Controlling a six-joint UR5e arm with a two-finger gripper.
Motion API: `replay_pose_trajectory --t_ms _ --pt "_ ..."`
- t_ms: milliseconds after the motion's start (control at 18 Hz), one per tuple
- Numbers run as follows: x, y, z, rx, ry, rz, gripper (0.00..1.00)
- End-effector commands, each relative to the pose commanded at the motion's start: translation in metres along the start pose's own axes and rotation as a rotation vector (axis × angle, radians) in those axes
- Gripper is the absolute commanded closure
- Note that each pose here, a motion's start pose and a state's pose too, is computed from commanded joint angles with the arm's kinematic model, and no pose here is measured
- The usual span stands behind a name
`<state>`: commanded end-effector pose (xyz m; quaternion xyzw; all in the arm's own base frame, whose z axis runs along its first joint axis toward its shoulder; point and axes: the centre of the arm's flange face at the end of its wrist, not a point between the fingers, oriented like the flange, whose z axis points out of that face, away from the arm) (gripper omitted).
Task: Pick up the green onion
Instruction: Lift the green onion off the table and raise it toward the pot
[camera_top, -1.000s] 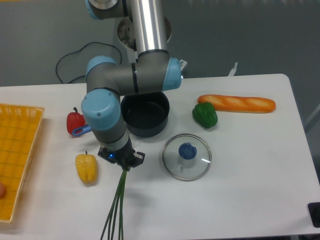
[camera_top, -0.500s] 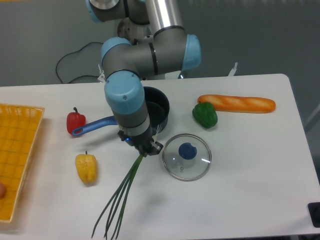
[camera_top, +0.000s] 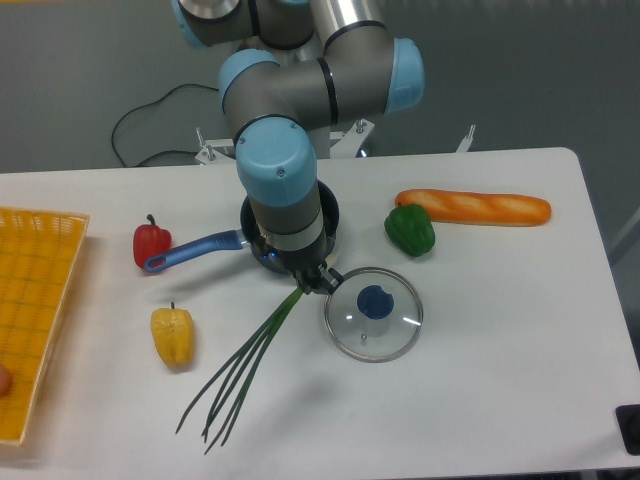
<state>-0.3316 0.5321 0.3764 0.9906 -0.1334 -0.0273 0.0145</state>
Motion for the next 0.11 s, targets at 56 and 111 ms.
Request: replay_pose_trajectory --t_ms 56,111 --pt "-0.0006 0.0007 0.0001 0.000 0.000 0.012 0.91" --pt "-0.0007 0.0007 0.0001 0.000 0.000 0.021 0.91"
